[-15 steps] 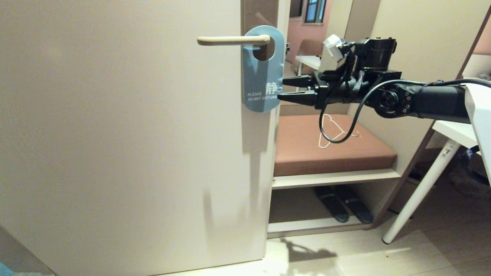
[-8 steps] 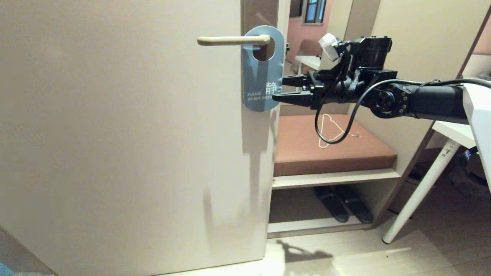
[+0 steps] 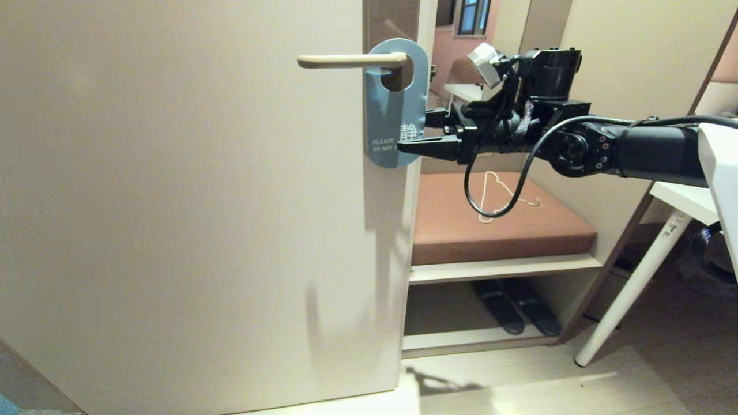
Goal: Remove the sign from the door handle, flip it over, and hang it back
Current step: Take down the sign
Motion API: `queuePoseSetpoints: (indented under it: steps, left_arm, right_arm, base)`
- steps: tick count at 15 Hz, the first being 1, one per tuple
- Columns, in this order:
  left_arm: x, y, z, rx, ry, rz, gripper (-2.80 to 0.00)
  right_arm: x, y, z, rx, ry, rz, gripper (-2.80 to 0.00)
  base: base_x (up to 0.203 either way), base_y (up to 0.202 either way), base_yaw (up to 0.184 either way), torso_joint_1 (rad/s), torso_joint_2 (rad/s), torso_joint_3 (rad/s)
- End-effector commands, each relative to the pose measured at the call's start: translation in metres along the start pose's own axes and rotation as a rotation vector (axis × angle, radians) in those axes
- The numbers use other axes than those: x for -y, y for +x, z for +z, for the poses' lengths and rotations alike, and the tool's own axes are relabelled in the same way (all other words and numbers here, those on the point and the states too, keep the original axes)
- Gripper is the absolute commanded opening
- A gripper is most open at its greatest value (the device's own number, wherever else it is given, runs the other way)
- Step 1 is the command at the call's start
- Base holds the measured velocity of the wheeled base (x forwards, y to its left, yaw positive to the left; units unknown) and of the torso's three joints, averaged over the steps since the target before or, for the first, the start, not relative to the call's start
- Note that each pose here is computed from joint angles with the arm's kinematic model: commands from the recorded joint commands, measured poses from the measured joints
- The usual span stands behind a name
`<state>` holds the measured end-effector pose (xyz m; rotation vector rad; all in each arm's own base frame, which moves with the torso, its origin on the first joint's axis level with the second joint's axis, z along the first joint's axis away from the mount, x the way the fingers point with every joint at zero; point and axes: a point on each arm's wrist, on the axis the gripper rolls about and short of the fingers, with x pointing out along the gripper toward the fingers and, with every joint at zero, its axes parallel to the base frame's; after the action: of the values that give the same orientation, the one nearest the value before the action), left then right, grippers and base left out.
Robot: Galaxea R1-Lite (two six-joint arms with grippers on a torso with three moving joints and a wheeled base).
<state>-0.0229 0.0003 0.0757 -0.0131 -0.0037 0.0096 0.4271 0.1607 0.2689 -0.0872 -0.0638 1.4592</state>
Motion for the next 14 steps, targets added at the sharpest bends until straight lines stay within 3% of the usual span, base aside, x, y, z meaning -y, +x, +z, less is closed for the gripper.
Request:
queuePoseSetpoints:
  steps: [1,14]
  left_arm:
    - [0.0,0.0,0.0,-0.001,-0.001,0.001,-2.8]
    - [0.0,0.0,0.0,-0.001,-0.001,0.001,-2.8]
  right_arm:
    - [-0.004,0.004,0.003,0.005,-0.009,0.017,0.0]
    - [-0.01,0.016,0.005,0.009,-0.014,0.044,0.0]
  base:
    - [0.0,0.0,0.0,0.0,0.0,0.0]
    - [0.0,0.0,0.0,0.0,0.0,0.0]
